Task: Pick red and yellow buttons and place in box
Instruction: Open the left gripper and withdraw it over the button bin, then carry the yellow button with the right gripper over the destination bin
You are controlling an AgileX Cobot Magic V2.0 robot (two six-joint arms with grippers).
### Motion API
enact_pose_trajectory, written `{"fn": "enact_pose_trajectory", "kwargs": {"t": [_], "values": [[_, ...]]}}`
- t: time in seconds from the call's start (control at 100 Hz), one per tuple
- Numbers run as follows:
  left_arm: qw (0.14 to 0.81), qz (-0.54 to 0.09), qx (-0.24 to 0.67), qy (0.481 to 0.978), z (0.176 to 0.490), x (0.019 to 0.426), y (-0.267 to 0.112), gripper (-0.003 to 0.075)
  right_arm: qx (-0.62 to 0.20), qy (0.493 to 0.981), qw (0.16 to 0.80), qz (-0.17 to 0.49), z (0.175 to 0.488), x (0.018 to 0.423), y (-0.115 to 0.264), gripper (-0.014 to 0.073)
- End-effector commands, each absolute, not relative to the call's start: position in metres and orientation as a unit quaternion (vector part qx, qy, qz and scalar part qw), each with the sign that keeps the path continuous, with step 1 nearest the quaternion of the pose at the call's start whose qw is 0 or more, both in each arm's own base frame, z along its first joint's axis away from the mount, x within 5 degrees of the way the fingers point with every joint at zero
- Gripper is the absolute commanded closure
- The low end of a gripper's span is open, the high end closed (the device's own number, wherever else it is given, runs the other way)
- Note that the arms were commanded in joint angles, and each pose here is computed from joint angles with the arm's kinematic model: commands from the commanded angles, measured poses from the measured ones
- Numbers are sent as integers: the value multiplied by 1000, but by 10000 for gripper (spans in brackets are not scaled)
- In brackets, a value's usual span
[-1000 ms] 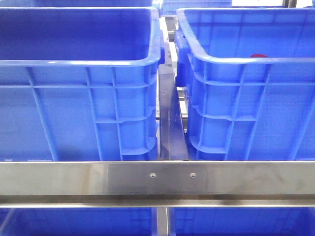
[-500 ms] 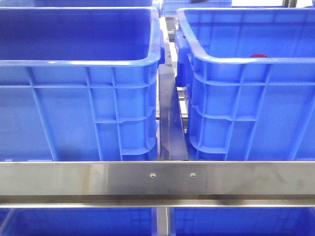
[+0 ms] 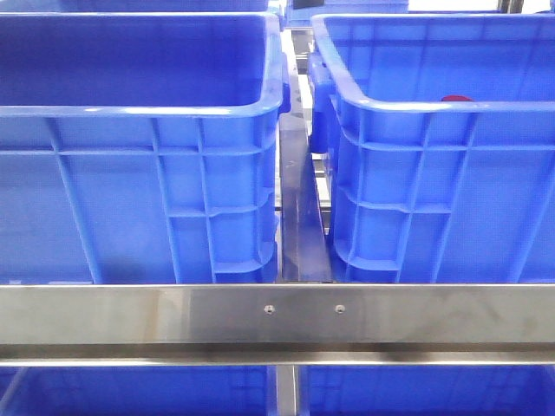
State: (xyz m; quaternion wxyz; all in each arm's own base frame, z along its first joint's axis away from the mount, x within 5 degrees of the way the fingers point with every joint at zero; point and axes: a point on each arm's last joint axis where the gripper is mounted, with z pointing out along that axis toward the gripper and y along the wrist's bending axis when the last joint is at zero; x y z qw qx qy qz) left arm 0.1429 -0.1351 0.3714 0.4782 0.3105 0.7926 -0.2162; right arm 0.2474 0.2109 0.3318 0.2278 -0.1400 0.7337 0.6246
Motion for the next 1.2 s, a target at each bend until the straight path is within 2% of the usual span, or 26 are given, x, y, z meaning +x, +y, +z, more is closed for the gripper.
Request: {"fn": "enact_pose_trajectory", "kwargs": {"t": [0.0, 0.09, 0.19, 0.24, 0.33, 0.61, 0.96, 1.19], "values": [[521, -238, 298, 764, 390, 141, -136, 673, -148, 695, 243, 661, 359, 240, 208, 412], [521, -239, 298, 764, 390, 141, -136, 540, -148, 695, 243, 661, 359, 240, 208, 412], [520, -239, 297, 764, 390, 141, -136, 312, -148, 695, 243, 661, 359, 240, 208, 412], [520, -239, 297, 764, 390, 141, -136, 221, -148, 695, 243, 660, 359, 240, 208, 412], [521, -239, 297, 764, 390, 142, -136, 136, -148, 698, 248, 655, 358, 241, 208, 412], [539, -217, 262, 770, 394, 146, -121, 134, -118, 708, 331, 612, 366, 261, 175, 412], [608, -108, 103, 780, 408, 153, -47, 134, -109, 720, 422, 540, 386, 264, 116, 412], [626, -51, 28, 778, 391, 125, -14, 134, -104, 718, 438, 531, 391, 262, 106, 412]]}}
